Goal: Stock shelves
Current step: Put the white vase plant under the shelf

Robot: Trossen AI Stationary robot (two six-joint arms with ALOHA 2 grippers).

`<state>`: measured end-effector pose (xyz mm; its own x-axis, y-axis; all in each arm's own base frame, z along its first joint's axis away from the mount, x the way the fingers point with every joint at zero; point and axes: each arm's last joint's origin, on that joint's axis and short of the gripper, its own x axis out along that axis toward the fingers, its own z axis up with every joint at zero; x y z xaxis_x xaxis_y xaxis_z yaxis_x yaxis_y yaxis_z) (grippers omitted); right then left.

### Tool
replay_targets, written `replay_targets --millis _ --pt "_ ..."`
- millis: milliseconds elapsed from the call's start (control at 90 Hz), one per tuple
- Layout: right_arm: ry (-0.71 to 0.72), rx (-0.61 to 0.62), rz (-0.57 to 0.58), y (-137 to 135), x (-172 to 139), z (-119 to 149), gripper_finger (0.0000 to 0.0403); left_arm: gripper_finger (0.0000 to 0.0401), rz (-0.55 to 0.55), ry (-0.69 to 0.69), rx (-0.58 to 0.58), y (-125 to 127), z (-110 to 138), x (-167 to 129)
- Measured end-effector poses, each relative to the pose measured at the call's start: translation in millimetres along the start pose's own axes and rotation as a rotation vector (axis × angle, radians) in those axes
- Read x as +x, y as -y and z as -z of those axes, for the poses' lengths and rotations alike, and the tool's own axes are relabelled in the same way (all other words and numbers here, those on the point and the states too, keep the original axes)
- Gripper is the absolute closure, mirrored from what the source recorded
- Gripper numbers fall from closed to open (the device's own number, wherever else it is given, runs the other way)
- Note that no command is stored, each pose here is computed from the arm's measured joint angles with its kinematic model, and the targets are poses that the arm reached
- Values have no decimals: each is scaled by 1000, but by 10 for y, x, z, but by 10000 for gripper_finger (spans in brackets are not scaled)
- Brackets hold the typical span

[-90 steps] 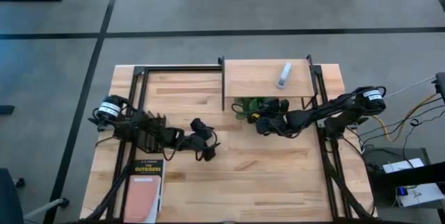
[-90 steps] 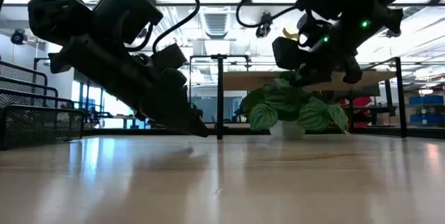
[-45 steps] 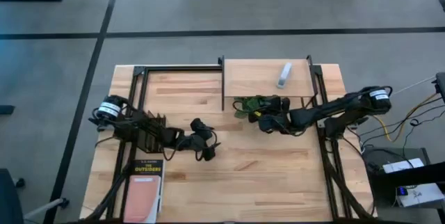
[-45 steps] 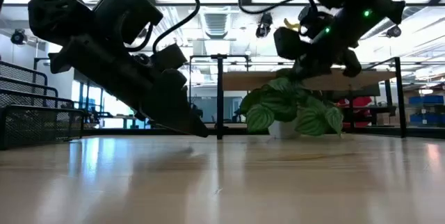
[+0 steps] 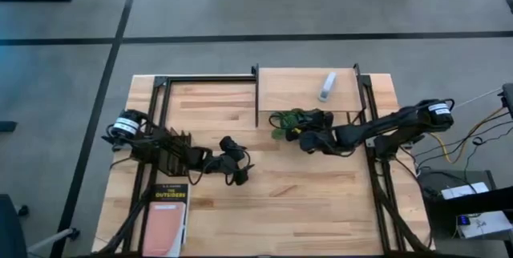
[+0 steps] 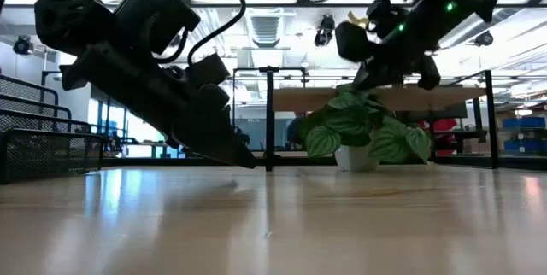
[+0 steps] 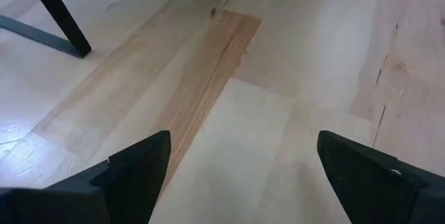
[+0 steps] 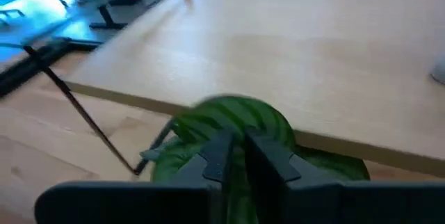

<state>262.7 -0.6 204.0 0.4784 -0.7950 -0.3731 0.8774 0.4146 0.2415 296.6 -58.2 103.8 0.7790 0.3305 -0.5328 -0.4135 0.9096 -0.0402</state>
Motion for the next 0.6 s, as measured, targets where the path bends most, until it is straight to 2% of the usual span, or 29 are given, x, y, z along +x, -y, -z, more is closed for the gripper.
replay_targets --millis 222,600 --pt "21 -17 -15 -50 -24 -137 380 54 0 -1 0 0 1 0" --pt "-31 -20 19 -11 144 -71 380 54 1 3 -2 2 -2 0"
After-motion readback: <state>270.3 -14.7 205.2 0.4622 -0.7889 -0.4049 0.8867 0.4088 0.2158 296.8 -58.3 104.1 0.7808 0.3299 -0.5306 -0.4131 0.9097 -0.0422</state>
